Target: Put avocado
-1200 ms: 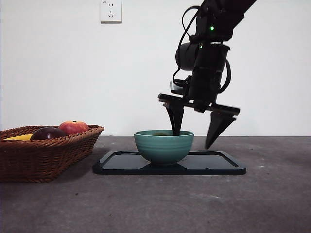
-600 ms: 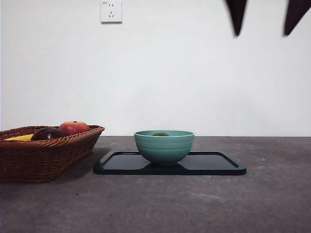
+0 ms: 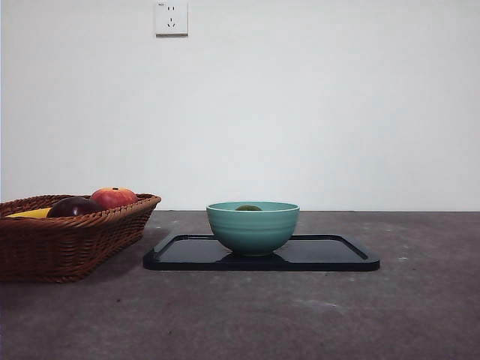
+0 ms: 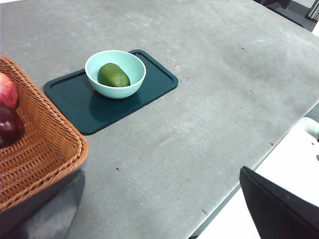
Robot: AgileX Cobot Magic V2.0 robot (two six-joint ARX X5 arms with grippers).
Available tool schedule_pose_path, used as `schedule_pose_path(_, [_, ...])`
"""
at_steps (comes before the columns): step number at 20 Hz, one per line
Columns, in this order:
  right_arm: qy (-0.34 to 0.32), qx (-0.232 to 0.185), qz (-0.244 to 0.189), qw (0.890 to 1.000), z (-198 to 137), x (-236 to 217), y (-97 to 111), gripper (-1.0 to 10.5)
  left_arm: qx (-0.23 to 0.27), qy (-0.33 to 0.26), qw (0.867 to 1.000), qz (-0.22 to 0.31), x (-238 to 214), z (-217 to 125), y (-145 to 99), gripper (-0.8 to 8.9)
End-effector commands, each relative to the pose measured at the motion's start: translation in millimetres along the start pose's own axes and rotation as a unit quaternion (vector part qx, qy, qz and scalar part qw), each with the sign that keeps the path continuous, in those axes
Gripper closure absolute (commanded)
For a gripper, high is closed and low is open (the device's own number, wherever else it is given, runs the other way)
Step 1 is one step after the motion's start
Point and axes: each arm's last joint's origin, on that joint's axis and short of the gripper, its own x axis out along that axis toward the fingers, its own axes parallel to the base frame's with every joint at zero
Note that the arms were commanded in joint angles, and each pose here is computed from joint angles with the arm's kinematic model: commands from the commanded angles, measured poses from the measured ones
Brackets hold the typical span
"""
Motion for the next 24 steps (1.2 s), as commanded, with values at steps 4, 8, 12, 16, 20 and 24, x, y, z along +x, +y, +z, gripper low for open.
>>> schedule_pose_path(4, [-0.045,0.027,0.028,0.998,-33.6,-11.3,-6.3,4.1,0.004,-0.008,1.0,-0.004,-2.1,3.2,-1.0,3.21])
schedule_pose_path(8, [-0.053,0.027,0.03,0.998,-34.1,-12.8,-6.4,4.1,0.004,-0.008,1.0,-0.004,-2.1,3.2,-0.9,3.21])
schedule_pose_path(12, [-0.052,0.027,0.03,0.998,-34.2,-12.8,-6.4,6.2,0.005,-0.007,1.0,-0.004,-2.1,3.2,-0.9,4.33])
schedule_pose_path(16, [-0.053,0.028,0.029,0.998,-34.1,-12.8,-6.4,9.3,0.004,-0.007,1.0,-0.004,-2.1,3.1,-0.9,7.9])
schedule_pose_path(20, [-0.053,0.027,0.029,0.998,-34.1,-12.9,-6.5,9.3,0.004,-0.007,1.0,-0.004,-2.1,3.1,-0.9,7.9])
schedule_pose_path(24, [-0.053,0.027,0.029,0.998,-34.1,-12.9,-6.4,9.3,0.004,-0.007,1.0,-0.004,-2.1,3.1,-0.9,7.9])
